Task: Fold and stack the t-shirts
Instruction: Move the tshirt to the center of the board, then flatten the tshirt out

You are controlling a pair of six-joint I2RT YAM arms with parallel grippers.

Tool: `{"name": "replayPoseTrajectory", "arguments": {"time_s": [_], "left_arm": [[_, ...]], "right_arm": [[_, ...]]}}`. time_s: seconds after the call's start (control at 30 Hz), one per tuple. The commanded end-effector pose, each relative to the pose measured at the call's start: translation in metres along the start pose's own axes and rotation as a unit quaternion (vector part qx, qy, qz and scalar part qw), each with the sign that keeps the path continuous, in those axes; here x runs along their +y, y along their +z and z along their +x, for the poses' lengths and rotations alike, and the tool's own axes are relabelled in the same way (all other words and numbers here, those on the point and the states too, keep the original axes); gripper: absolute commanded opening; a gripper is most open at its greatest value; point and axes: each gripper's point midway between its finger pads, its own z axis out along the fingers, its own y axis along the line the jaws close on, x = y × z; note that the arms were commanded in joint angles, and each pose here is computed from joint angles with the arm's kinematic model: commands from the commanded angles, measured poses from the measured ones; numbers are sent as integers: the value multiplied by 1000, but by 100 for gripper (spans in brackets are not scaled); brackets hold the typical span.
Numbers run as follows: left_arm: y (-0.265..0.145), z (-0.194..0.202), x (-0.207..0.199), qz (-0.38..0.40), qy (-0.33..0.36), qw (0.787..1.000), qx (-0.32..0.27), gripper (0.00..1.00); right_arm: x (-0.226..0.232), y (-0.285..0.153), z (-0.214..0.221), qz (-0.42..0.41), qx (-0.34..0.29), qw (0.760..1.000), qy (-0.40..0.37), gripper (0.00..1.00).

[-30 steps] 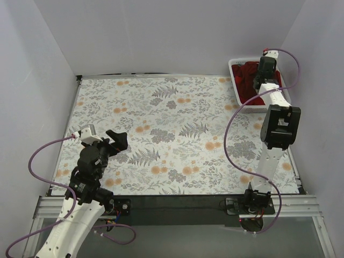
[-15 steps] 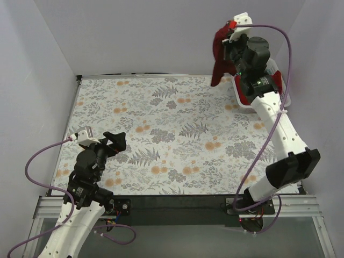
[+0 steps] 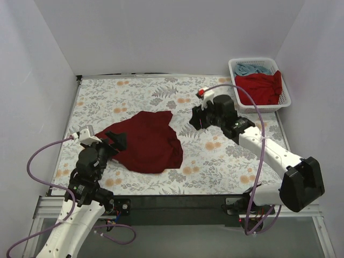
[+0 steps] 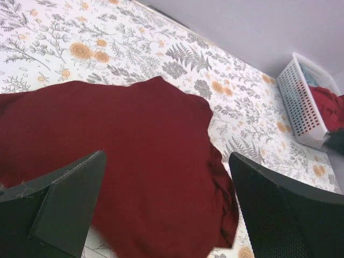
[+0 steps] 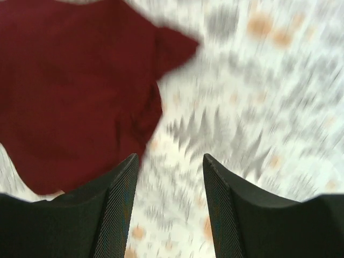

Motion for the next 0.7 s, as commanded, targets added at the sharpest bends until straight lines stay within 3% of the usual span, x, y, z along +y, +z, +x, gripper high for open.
{"name": "replayPoseTrajectory", "arguments": {"time_s": [0.0,0.23,0.37,0.47,0.63,0.67], "left_arm": [[6,13,6,-19,1,1000,25,98],[21,49,-5,-27,-39,991,128,95],[32,81,3,-80,-52,973,209,93],[33,93,13,-122,-75,963,228,91],[32,119,35,-187,-99,943,256,89],[32,122,39,-197,-100,941,255,85]], "right_arm": [[9,-25,63,-6,56,997,55,57],[38,-46,117,-56,96,991,68,58],[49,-41,125,-74,99,989,84,58],[63,-32,128,-99,112,985,88,58],[59,-8,147,-73,151,982,92,59],[59,-5,149,-75,157,981,91,59]]}}
